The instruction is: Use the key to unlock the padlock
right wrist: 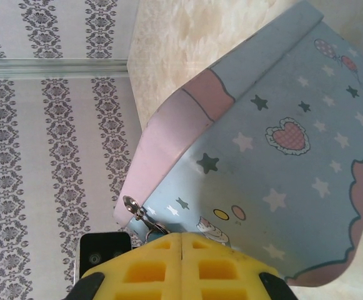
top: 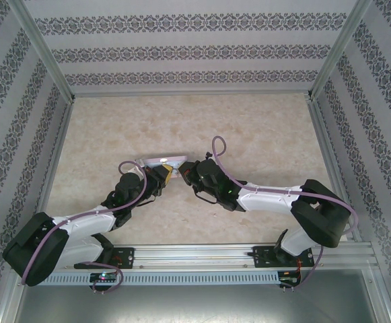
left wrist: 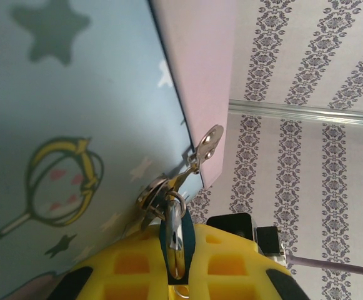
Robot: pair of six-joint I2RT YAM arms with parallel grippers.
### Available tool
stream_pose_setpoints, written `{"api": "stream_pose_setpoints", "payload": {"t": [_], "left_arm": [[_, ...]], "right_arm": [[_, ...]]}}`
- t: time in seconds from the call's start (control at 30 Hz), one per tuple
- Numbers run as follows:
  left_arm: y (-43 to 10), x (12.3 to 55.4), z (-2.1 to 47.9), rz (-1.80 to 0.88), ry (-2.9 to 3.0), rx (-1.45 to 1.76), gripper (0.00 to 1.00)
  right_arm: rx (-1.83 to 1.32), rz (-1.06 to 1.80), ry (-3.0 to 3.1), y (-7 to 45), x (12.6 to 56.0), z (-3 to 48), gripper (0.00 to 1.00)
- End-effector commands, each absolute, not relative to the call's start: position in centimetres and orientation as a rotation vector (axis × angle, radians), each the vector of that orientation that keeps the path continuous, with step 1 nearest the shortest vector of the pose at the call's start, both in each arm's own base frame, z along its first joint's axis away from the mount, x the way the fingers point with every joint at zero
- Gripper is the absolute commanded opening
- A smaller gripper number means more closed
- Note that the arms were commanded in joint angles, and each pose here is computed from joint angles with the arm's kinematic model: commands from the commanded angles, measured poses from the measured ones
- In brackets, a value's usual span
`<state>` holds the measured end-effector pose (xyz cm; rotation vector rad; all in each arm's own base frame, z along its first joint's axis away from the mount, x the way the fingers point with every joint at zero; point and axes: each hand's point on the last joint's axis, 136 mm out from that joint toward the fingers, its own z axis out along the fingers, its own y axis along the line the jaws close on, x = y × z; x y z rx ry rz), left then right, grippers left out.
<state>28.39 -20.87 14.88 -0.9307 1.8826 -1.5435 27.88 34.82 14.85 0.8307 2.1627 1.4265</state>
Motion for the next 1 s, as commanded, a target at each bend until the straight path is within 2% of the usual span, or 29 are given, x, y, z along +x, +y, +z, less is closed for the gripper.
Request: {"api": "stream_pose_setpoints", "payload": {"t": [0.0, 0.57, 0.97], "left_arm": [[-21.4, 27.8, 16.2, -1.595, 1.863, -0.848, 0.00], [-21.4, 27.8, 16.1, -1.589, 1.864, -0.849, 0.00], [-21.4, 27.9, 17.3, -1.637, 1.816, -0.844, 0.00]], "right_arm": [[0.772, 1.541, 2.106, 36.4, 27.9, 17.9, 0.00], [0.741, 1.584, 2.109, 37.8, 27.2, 18.6, 0.00], [0.816, 1.565, 2.097, 37.0, 27.5, 16.4, 0.00]]}}
